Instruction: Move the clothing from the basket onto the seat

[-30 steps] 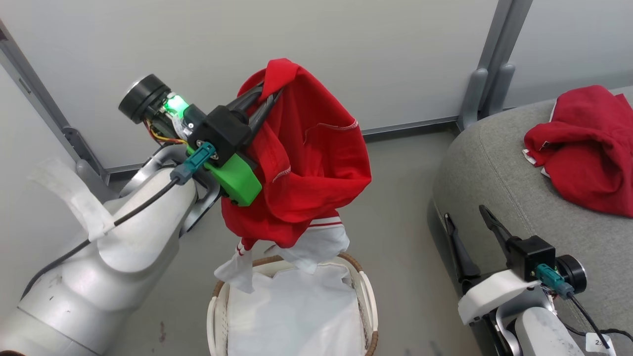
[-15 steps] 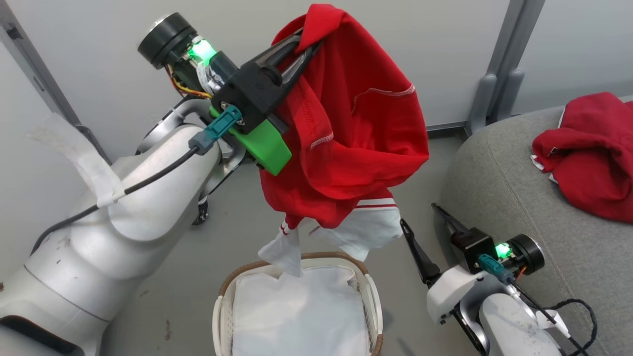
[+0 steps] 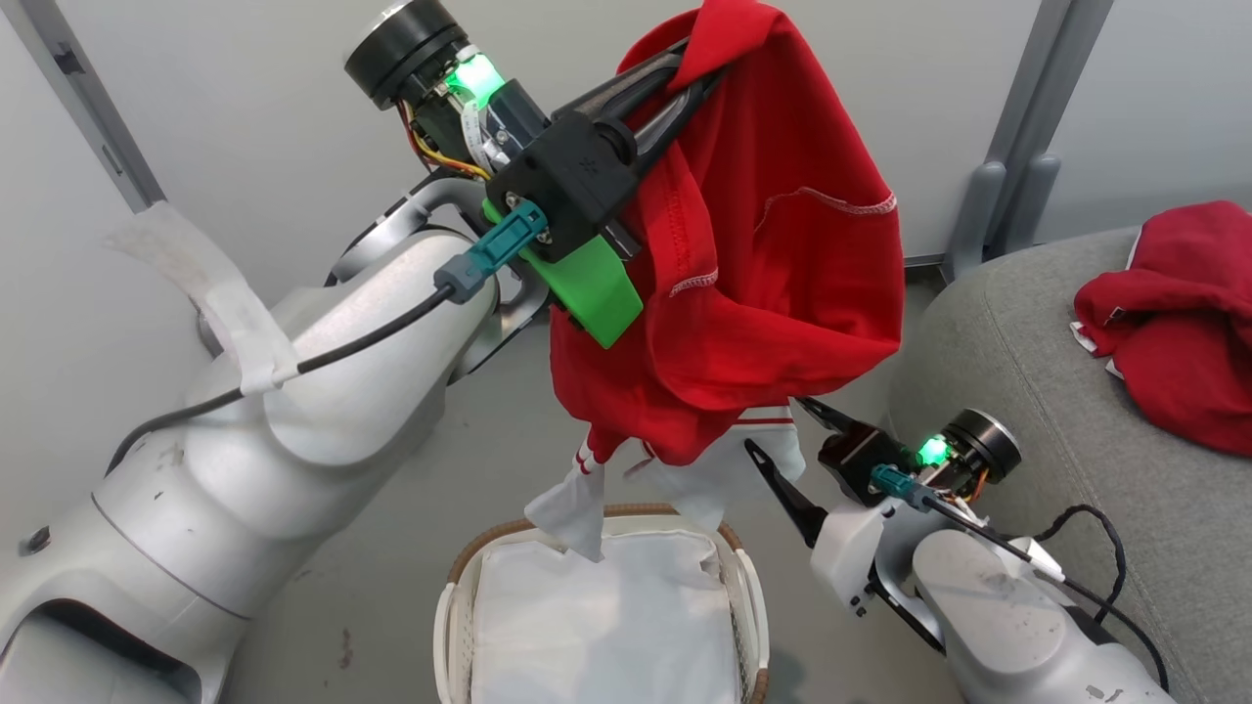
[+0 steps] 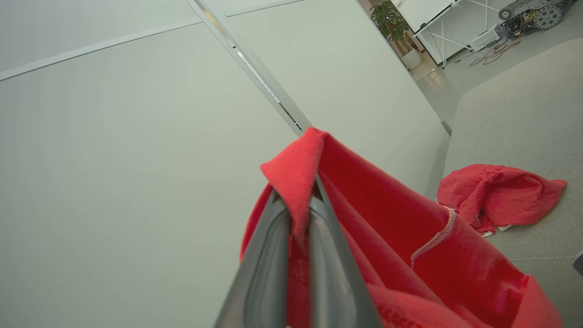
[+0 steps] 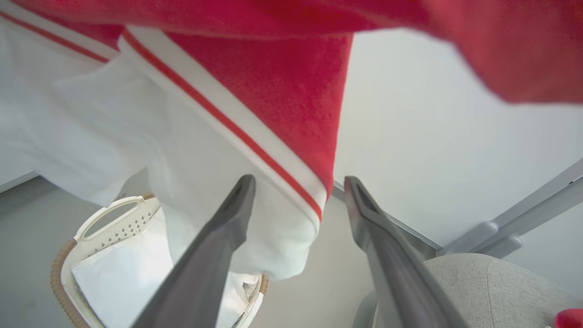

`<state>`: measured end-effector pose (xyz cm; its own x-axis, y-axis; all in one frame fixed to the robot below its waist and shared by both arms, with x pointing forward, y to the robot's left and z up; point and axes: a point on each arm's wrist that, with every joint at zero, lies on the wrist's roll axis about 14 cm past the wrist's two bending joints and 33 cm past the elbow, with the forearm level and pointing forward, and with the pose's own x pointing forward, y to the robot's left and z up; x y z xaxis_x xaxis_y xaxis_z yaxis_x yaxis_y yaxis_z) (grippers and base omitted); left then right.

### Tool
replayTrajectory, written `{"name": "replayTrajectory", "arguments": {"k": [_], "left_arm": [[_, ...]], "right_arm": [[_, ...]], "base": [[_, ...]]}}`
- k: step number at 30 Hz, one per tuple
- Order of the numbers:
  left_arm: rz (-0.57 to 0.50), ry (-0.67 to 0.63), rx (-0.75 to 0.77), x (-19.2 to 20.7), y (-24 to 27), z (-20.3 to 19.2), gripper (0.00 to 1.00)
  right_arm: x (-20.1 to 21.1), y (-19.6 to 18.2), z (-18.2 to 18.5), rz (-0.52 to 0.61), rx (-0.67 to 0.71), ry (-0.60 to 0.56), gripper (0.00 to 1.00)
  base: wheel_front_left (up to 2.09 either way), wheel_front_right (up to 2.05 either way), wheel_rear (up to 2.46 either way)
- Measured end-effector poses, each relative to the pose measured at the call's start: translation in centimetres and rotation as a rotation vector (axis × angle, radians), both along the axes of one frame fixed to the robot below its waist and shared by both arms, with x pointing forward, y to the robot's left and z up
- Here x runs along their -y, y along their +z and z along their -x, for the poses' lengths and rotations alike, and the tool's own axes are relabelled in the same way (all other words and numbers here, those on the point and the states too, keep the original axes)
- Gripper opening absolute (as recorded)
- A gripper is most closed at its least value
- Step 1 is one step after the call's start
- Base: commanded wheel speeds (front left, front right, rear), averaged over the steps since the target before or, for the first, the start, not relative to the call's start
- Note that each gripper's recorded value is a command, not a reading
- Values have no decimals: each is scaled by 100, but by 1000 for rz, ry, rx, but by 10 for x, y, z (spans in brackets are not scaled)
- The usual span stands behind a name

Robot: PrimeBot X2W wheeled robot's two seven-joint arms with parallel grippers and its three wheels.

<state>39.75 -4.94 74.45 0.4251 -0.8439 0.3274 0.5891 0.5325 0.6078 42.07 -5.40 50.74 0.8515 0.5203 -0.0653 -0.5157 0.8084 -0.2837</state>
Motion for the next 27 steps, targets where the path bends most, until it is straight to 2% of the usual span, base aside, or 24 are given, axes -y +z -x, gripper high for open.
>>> {"name": "replayTrajectory", "arguments": {"k": [7,14,22,23,25,27], "left_arm": [[3,-1,8,-1,5,4,0],[11,-7,0,1,4,4,0],[18,-8,-4,0,4,3,0],[18,-6,-5,0,4,3,0],[20,-3,-9,-1,4,1,0],[25,-2,-15,-2,3,0,0]], "right_arm": [[-15,2,1,54,-12,106,100],[-18,24,-12,36,32,112,100],[-41,33,-12,-2,51,140,100],[-42,33,-12,-5,50,142,53],[-45,34,-13,-13,51,144,41],[-45,37,-14,-19,58,140,35]], "base": [[0,0,0],[0,0,0],[0,0,0],[0,0,0],[0,0,0],[0,0,0]]}}
